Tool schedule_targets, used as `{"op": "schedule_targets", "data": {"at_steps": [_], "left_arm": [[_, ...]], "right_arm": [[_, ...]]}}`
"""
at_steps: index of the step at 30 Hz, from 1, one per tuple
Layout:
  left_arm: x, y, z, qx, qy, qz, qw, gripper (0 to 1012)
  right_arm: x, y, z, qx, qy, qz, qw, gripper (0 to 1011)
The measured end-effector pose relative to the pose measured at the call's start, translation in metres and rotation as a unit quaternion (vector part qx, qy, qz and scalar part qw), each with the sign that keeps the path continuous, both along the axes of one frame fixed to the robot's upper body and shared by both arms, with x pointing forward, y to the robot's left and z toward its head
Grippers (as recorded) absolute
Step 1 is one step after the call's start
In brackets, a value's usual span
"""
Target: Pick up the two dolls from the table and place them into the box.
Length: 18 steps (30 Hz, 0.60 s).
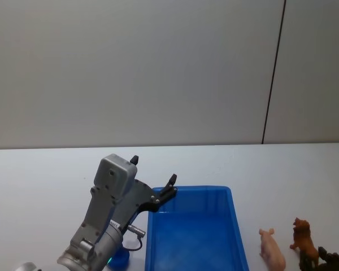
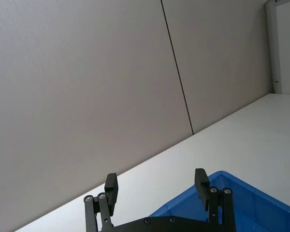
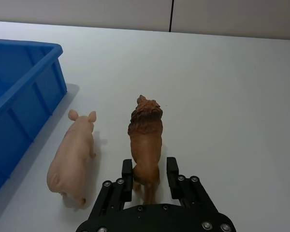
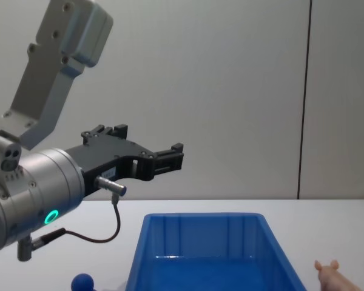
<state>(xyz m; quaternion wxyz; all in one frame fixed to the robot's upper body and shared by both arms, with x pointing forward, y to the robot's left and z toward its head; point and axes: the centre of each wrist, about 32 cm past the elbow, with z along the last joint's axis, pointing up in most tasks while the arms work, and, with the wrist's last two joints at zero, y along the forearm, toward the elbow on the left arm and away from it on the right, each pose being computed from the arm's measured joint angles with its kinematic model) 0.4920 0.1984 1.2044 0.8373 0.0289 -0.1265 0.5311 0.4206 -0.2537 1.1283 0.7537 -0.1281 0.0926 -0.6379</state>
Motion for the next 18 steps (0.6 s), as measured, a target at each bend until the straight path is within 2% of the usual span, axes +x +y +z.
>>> {"op": "schedule_targets", "data": {"at_steps": [1, 3, 4, 6, 13, 18], "left_arm": [[0.0000, 0.0000, 0.0000, 0.000, 0.000, 0.000, 1.0000, 1001], [0.0000, 0.0000, 0.0000, 0.000, 0.000, 0.000, 1.0000, 1002], [0.0000, 0.0000, 0.0000, 0.000, 0.000, 0.000, 1.0000, 1001], [0.0000, 0.0000, 0.0000, 0.000, 0.000, 0.000, 1.0000, 1002], [0.0000, 0.0000, 0.0000, 0.000, 0.000, 0.000, 1.0000, 1001], [0.0000, 0.0000, 0.0000, 0.000, 0.000, 0.000, 1.0000, 1002]], "right_arm": [[0.000, 0.000, 0.000, 0.001, -0.001, 0.001, 1.0000, 423], [0.000, 0.000, 0.000, 0.001, -0.003, 0.002, 1.0000, 389], [0.000, 0.000, 0.000, 0.001, -0.005, 0.003, 1.0000, 319], [0.000, 0.001, 0.000, 0.002, -0.009, 0.006, 0.9999, 293], [-0.001, 0.002, 0.007, 0.004, -0.034, 0.015, 0.9993, 286], [-0.001, 0.005, 0.018, 0.010, -0.065, 0.029, 0.9974, 286]]}}
